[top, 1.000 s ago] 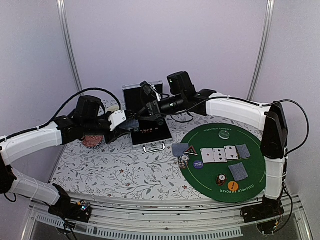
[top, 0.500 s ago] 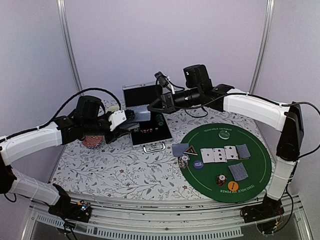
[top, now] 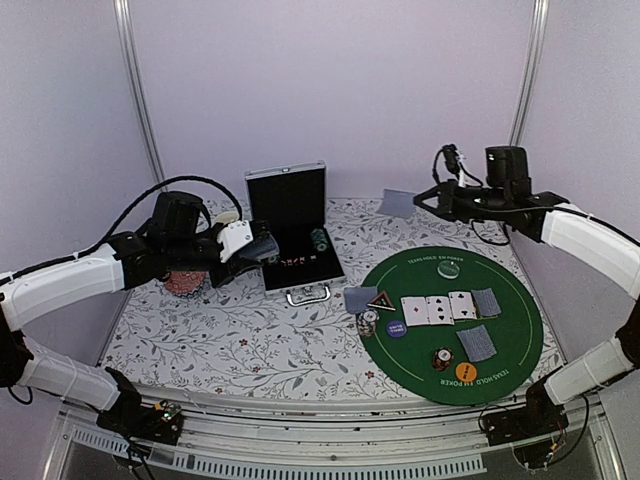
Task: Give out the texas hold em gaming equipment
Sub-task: Place the poker card in the community card area.
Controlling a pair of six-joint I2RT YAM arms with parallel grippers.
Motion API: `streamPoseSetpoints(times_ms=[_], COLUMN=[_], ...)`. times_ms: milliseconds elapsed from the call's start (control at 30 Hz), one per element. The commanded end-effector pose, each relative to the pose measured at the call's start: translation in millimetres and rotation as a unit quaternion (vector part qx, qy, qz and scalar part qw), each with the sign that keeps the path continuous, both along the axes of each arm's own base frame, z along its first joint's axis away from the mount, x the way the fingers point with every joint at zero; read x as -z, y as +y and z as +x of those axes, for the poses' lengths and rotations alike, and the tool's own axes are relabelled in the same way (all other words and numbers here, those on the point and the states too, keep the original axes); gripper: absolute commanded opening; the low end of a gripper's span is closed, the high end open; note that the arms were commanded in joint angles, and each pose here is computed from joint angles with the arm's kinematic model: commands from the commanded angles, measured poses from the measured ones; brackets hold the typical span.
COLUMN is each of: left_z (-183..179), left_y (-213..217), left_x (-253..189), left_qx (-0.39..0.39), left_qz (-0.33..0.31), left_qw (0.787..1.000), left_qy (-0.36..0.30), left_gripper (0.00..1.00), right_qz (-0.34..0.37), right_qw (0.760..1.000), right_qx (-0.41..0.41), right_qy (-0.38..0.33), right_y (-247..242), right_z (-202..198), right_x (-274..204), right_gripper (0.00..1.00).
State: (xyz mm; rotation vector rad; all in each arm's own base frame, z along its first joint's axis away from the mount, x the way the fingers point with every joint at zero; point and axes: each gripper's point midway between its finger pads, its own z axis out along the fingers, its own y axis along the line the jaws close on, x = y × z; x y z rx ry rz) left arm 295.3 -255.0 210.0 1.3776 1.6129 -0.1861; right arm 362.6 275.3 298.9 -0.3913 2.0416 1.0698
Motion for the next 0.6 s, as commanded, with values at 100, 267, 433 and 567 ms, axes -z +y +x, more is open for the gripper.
streamPoseSetpoints(times_ms=[100, 267, 433, 567], left_z=[-3.2, -4.1, -4.3, -4.2], left_y=[-8.0, -8.9, -9.1, -8.9], left_x=[-14.4, -13.9, -14.5, -13.5], left_qx=[0.015, 0.018, 0.018, 0.017], left_qz=[-0.014, -0.015, -0.015, -0.014], left_qw=[1.000, 1.000, 1.000, 1.000], left_qy=[-0.015, -0.013, -0.014, -0.014], left_gripper=[0.26, 0.26, 0.26, 0.26], right_qz=[0.013, 0.025, 0.038, 0.031], right_qw=[0.948, 0.894, 0.865, 0.850], right_qx=[0.310, 0.437, 0.484, 0.506], right_qy=[0.071, 0.098, 0.128, 0.142], right_y=[-197.4, -288.9, -323.2, -336.0], right_z=[-8.5, -38.4, -52.3, -54.9], right_x=[70.4, 120.8, 164.0, 187.9], right_gripper=[0.02, 0.01, 0.02, 0.01])
